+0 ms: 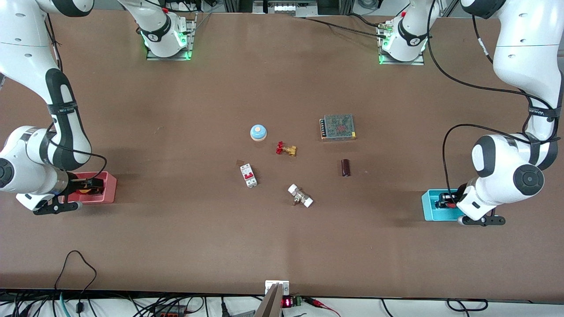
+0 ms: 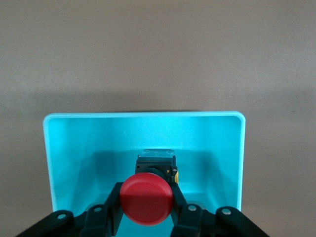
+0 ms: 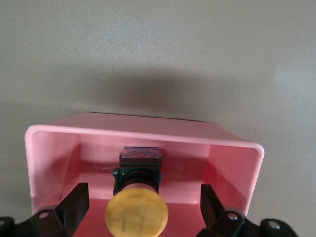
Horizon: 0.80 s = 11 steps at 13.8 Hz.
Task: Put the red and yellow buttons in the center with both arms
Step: 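Lift the red button with the left gripper while the right gripper lifts yellow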
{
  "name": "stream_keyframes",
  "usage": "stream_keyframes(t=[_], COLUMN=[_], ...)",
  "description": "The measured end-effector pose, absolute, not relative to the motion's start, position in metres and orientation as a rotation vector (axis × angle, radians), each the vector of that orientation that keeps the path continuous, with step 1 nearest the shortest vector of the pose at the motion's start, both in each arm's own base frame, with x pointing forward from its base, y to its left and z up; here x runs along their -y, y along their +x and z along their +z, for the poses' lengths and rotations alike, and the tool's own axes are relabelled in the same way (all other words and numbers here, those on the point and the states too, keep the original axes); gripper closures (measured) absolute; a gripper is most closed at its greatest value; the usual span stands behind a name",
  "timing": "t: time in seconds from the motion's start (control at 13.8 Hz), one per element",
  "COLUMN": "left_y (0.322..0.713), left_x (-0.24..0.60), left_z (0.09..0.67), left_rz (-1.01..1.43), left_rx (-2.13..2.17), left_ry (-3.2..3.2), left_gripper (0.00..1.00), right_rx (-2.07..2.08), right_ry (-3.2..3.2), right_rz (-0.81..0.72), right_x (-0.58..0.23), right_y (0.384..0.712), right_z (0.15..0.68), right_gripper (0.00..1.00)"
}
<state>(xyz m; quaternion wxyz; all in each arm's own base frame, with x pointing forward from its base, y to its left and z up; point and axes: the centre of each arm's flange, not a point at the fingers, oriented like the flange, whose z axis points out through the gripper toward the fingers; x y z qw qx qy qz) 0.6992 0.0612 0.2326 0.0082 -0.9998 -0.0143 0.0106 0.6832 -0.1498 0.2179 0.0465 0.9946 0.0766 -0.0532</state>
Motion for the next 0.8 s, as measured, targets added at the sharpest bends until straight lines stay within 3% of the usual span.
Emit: stream_keyframes(t=[0.22, 0.29, 0.36, 0.43, 0.65, 0.72, 0.8], left_y=[0.707, 0.708, 0.708, 0.708, 0.703, 0.701, 0.699], left_x=[-0.062, -0.062, -0.060, -0.057, -0.033, -0.020, -0.002], left_z=[0.260, 0.274, 0.290, 0.308, 0.348, 0.354, 0.357], left_rz=[-0.036, -0.054, -0.071, -0.087, -0.083, -0.068, -0.054], left_rx=[0.046, 0.046, 0.043, 0.035, 0.034, 0.049, 0.069], left_ry=[-3.120, -3.118, -3.116, -3.115, -3.120, -3.122, -3.124], left_gripper=[0.59, 0.59, 0.59, 0.59, 0.59, 0.59, 0.59], right_rx=[-0.235, -0.235, -0.235, -0.235, -0.235, -0.235, -0.235], right_ry=[3.036, 3.036, 3.037, 3.037, 3.037, 3.036, 3.036], right_rz=[-0.168, -0.171, -0.173, -0.173, -0.172, -0.172, -0.171], right_x=[0.150, 0.150, 0.150, 0.149, 0.149, 0.149, 0.150], right_y=[0.683, 0.683, 0.683, 0.683, 0.683, 0.683, 0.683], right_z=[0.215, 0.213, 0.212, 0.212, 0.212, 0.212, 0.213], right_gripper=[0.03, 0.12, 0.13, 0.18, 0.49, 0.49, 0.56])
